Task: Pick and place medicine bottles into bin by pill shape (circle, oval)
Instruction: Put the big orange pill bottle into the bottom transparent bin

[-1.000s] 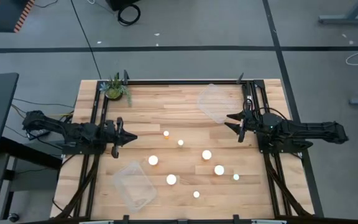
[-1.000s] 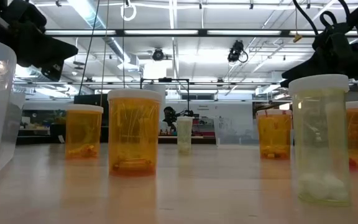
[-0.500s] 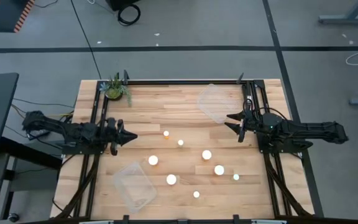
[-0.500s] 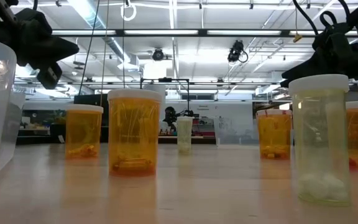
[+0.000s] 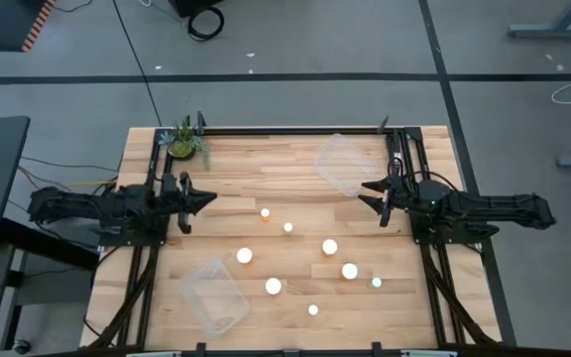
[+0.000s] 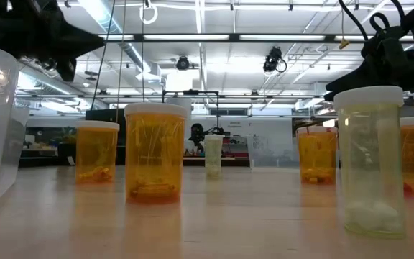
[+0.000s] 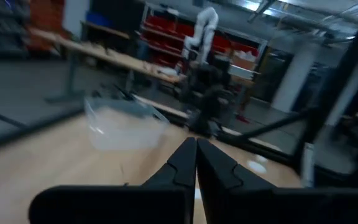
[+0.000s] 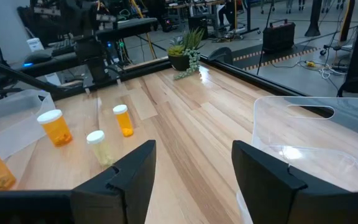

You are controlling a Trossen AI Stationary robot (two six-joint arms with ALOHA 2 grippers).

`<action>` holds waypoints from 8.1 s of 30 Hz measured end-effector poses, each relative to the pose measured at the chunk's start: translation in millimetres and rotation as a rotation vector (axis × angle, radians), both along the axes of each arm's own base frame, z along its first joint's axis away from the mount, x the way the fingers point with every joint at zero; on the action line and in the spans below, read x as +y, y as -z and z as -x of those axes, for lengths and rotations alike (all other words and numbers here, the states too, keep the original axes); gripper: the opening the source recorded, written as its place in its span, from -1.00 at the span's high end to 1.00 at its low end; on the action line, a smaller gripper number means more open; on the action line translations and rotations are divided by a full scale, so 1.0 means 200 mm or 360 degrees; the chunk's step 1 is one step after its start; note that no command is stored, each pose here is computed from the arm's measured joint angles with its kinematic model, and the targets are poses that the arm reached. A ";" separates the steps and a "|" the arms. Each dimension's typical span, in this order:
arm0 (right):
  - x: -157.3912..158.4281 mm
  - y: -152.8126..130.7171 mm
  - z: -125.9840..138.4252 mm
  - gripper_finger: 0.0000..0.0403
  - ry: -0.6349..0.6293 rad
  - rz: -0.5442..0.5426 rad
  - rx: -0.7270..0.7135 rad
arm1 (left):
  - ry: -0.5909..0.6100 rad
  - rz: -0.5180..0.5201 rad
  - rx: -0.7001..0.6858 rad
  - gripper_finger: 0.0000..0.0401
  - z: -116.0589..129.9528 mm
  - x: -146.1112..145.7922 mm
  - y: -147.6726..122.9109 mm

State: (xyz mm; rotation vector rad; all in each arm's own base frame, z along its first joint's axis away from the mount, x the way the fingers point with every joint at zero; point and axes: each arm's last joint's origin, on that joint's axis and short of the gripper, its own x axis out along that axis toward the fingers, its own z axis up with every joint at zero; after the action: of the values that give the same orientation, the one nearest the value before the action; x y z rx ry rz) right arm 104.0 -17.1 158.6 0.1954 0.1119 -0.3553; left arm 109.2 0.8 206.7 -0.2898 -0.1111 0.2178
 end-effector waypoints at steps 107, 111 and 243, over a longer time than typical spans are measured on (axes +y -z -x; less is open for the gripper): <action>0.00 0.00 0.00 -0.08 0.0000 0.0000 -0.0002 | 0.0208 0.0354 0.2116 -0.74 -0.95 -0.48 0.06; 0.00 0.00 0.00 -0.08 0.0000 0.0000 -0.0002 | 0.0224 0.0318 0.2170 -0.74 -0.96 -0.49 0.10; 0.00 0.00 0.00 -0.08 0.0000 0.0000 -0.0003 | -0.0456 0.0721 0.2592 -0.29 -0.54 -1.02 0.12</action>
State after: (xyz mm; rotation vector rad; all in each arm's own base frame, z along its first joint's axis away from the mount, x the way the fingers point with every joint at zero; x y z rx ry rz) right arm 104.0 -17.1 158.8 0.1956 0.1100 -0.3549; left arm 216.7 -202.5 183.2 -0.4692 1.5342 0.7060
